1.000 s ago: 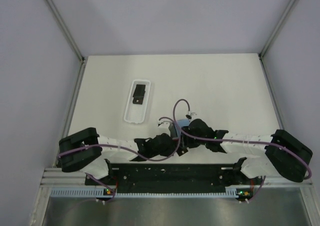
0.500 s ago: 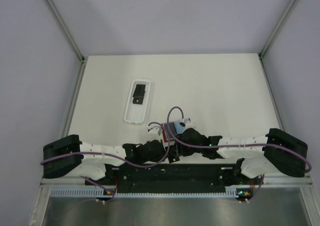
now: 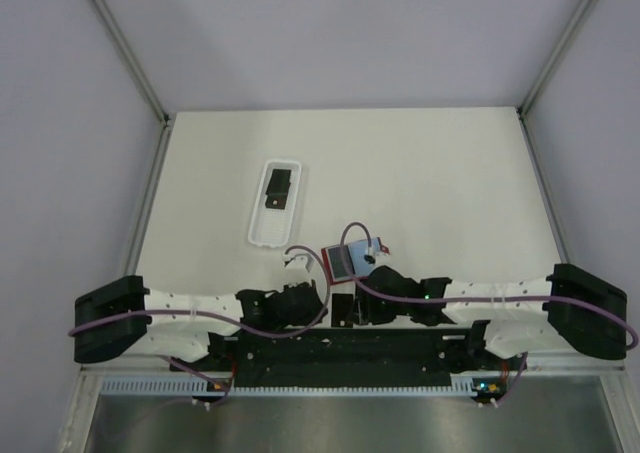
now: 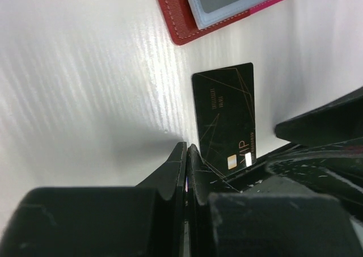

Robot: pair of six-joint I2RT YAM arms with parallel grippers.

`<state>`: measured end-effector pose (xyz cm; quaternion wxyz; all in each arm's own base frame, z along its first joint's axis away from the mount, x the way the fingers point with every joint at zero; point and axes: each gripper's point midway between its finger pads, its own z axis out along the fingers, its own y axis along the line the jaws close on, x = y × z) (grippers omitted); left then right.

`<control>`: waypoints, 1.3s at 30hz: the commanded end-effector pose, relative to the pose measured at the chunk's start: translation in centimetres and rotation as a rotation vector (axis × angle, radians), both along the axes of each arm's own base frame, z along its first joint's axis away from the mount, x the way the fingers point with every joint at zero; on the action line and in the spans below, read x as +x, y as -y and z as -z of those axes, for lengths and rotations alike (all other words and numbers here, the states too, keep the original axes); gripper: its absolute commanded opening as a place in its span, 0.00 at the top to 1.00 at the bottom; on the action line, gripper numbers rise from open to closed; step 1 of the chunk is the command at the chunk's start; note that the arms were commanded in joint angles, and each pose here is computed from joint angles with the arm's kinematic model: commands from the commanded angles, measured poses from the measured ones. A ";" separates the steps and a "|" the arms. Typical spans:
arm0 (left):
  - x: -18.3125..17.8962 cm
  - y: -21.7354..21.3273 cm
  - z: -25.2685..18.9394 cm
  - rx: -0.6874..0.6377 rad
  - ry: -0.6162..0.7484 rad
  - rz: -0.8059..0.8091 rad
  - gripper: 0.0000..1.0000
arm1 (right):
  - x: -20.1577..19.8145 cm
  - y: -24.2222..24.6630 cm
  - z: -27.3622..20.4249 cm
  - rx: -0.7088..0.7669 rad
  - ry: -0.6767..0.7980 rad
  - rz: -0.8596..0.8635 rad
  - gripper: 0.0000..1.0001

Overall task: Put the credit cards into the card holder
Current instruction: Move the credit card to the corner of the board, then pick up the credit card at the corner of the board.

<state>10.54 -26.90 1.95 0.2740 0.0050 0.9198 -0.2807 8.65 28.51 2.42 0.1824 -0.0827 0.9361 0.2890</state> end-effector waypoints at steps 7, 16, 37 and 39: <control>1.4 -2.5 -1.0 0.106 0.107 -0.026 1.00 | -2.4 2.7 -0.3 0.025 -0.075 0.050 0.53; 4.5 0.1 -4.1 0.118 0.240 0.009 0.92 | -3.1 1.7 0.1 0.218 -0.158 0.139 0.44; 7.0 3.7 -1.5 0.152 0.208 0.082 0.99 | -2.5 2.0 2.1 0.243 -0.186 0.239 0.50; 6.8 3.7 -1.3 0.154 0.201 0.086 1.00 | -2.4 1.9 2.3 0.249 -0.186 0.253 0.53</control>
